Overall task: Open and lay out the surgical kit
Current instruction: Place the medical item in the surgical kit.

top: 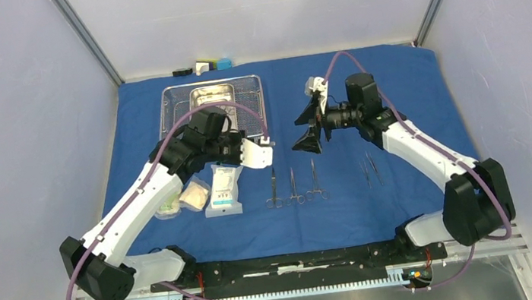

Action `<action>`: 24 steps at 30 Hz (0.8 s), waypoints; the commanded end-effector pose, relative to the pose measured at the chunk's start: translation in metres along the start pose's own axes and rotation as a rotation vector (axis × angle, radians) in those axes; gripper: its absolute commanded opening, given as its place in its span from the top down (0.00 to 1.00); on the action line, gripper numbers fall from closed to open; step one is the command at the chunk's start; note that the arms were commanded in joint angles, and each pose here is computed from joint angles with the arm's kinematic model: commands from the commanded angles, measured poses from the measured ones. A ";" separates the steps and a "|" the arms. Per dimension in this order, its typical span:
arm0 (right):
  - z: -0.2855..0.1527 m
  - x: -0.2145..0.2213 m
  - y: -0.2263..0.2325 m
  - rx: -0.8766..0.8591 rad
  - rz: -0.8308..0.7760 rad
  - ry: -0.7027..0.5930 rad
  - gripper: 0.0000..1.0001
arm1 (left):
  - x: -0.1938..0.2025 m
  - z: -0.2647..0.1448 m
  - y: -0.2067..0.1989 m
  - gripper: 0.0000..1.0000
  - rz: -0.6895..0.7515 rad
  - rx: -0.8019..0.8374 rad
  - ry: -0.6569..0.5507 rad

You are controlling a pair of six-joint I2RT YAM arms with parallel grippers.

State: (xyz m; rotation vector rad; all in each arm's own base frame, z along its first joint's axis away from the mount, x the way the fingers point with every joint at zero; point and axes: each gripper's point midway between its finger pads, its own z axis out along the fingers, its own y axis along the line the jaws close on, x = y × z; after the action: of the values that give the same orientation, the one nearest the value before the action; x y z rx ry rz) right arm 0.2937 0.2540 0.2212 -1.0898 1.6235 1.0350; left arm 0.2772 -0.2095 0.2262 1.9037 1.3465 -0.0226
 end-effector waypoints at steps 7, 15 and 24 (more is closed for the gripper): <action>0.041 -0.003 0.026 -0.175 0.126 -0.030 0.01 | 0.010 -0.012 -0.027 0.98 0.227 0.091 0.086; 0.065 0.002 0.036 -0.228 0.221 -0.027 0.01 | -0.001 0.001 -0.035 0.98 0.290 0.107 0.060; 0.078 0.014 0.048 -0.319 0.308 -0.004 0.09 | -0.015 0.018 -0.037 0.98 0.378 0.115 0.006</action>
State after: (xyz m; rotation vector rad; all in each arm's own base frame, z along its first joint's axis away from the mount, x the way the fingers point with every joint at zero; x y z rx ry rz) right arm 0.2650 0.3286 0.1797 -1.0370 1.7624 1.4624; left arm 0.2435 -0.2102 0.1901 2.2253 1.1261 0.0695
